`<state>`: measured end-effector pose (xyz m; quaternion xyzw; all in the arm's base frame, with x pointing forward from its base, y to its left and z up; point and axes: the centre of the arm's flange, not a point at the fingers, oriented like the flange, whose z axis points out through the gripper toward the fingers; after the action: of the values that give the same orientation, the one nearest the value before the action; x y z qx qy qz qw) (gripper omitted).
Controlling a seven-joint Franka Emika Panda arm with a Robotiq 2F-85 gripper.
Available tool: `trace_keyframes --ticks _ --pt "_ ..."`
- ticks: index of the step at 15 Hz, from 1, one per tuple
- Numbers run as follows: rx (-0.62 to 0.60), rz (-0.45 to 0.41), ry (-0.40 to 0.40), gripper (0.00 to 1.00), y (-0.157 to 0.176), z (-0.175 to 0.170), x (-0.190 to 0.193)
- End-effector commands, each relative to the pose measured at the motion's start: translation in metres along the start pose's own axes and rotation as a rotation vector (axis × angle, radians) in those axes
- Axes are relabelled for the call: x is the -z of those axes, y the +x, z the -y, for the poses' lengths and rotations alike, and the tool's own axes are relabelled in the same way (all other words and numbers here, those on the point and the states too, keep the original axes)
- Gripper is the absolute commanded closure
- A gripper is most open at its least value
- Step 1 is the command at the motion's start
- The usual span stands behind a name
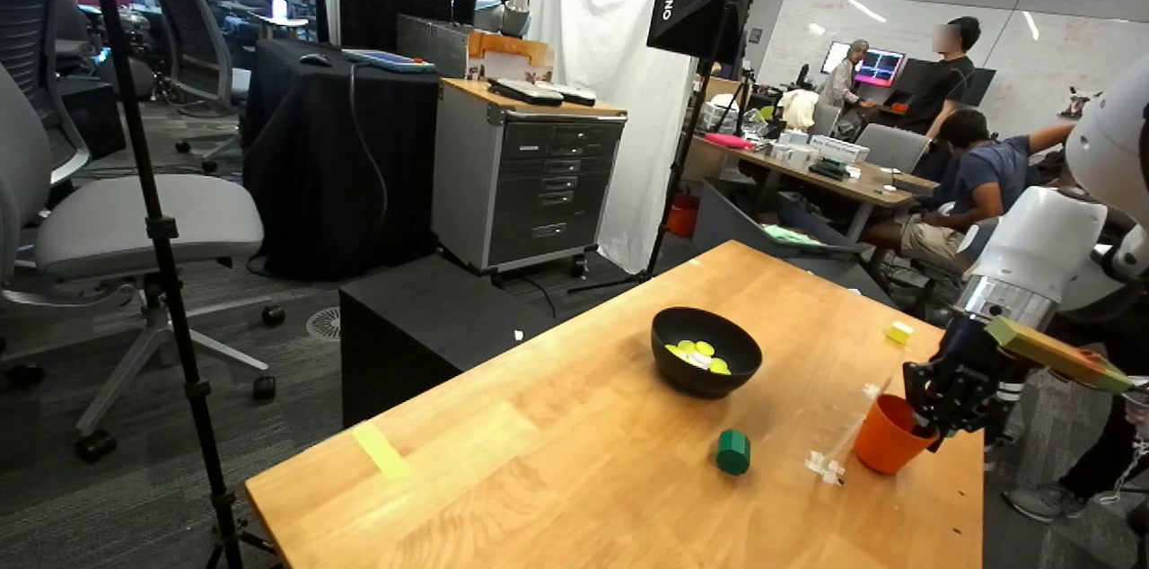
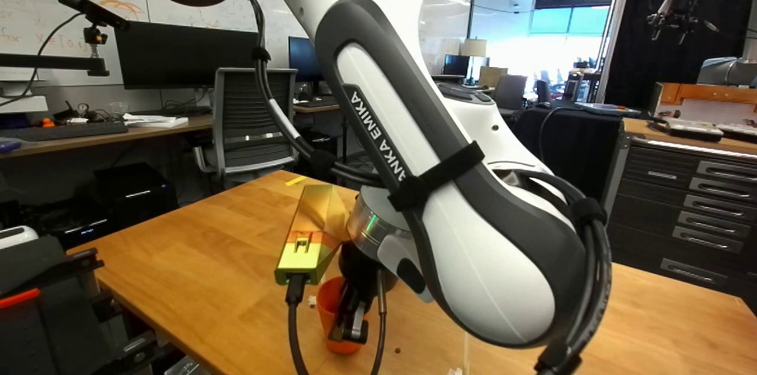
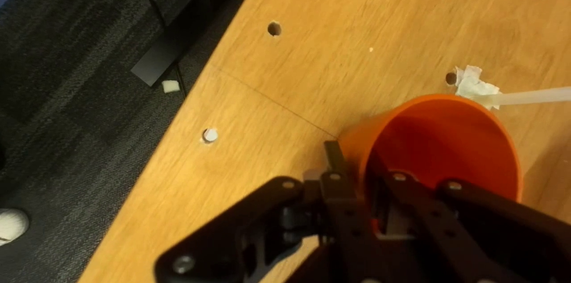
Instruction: Move the objects from the orange cup to the black bowl
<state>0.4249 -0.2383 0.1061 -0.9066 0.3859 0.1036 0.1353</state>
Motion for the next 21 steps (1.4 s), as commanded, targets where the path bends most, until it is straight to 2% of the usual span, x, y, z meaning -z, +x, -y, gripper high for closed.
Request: trace_keyframes --ticks 1,4,8,15,21 --pt "-0.027 0.028 0.022 0.53 0.033 0.025 0.023" --pt "-0.025 0.028 0.026 0.28 0.032 0.025 0.024" --pt "-0.008 0.019 0.040 0.01 0.027 0.029 0.029" --pt "0.125 -0.047 0.108 0.00 -0.006 0.069 0.066" --pt "0.263 -0.044 0.129 0.00 -0.037 0.098 0.080"
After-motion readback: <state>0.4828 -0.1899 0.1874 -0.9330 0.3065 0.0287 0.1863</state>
